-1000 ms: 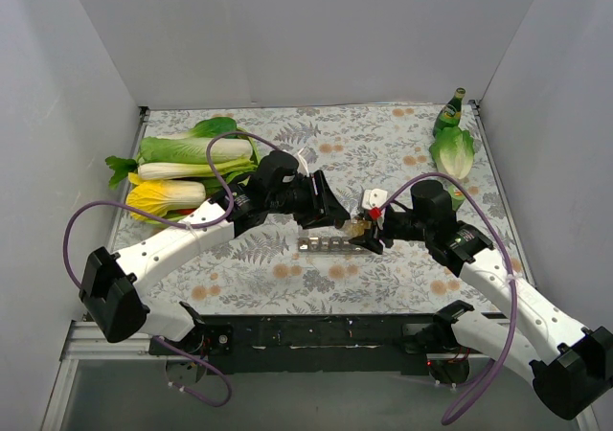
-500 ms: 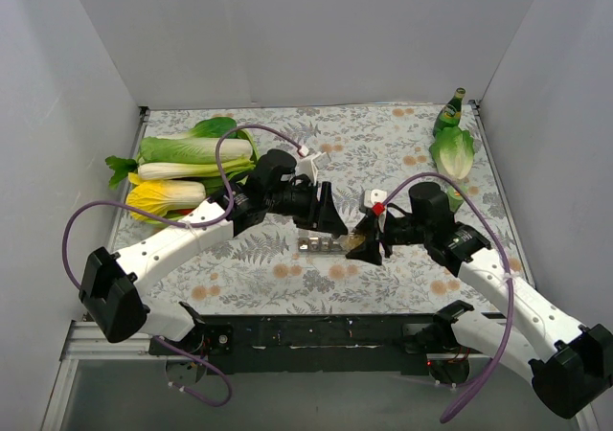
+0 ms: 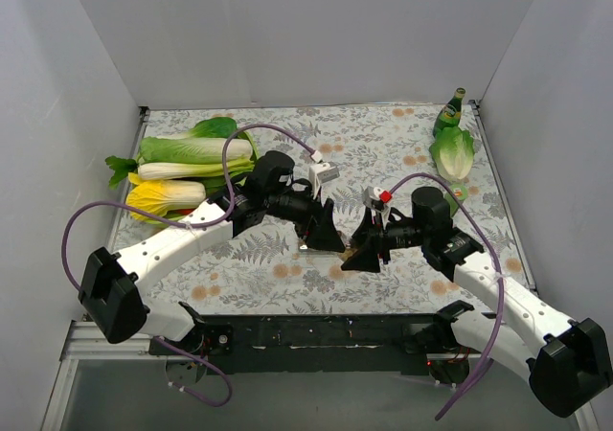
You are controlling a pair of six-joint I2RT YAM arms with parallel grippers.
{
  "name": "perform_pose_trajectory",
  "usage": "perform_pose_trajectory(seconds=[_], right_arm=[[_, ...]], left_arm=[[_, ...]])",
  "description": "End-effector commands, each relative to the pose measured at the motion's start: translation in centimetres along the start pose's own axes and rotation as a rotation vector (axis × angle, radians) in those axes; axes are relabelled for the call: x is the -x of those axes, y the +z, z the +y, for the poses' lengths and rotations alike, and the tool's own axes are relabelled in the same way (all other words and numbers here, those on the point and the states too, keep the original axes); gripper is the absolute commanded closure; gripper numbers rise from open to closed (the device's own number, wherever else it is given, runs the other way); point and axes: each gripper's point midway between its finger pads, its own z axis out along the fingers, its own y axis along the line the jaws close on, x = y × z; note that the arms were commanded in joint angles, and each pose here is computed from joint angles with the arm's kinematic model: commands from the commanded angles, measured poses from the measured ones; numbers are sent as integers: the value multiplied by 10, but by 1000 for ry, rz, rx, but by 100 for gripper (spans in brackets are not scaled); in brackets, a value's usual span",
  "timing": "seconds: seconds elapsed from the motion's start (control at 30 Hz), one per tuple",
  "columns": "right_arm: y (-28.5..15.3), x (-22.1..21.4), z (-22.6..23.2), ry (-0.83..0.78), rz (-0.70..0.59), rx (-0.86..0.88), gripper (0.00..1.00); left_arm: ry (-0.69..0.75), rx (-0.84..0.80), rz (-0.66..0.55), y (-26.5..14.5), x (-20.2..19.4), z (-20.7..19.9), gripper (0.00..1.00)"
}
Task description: Sort the pills into containers
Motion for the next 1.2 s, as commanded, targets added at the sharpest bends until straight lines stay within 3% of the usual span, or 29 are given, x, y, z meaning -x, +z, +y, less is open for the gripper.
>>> perform_pose_trajectory(seconds=[0.0, 0.03, 0.2, 0.37, 0.47, 0.57, 0.6, 0.67, 0.9, 1.17], right_arm=[[-1, 22, 8, -81, -52, 35, 96], [-2, 22, 7, -85, -53, 32, 96], [-3, 21, 4, -100, -47, 16, 96], [-8, 27, -4, -233, -20, -44, 96], [-15, 32, -15, -394, 19, -118, 96], [-24, 38, -31, -565, 77, -222, 96], [-28, 39, -41, -629, 104, -271, 96], [-28, 39, -43, -690, 132, -292, 96], [-30, 38, -62, -811, 210, -382, 96], [-27, 34, -64, -790, 208, -387, 96]], left_arm=[[-1, 60, -62, -13, 14, 3, 7], [-15, 75, -86, -17, 18, 7, 2], [-35, 53, -150, -35, 30, -1, 2], [-115, 75, -253, -51, 32, 0, 2], [-297, 96, -321, -52, 22, 10, 2], [-563, 96, -330, -46, 12, 21, 2], [-719, 113, -323, -40, 3, 30, 2], [-805, 108, -337, -36, 1, 33, 4], [-852, 110, -478, -40, 43, 24, 5], [-938, 173, -437, -14, 41, 33, 13]])
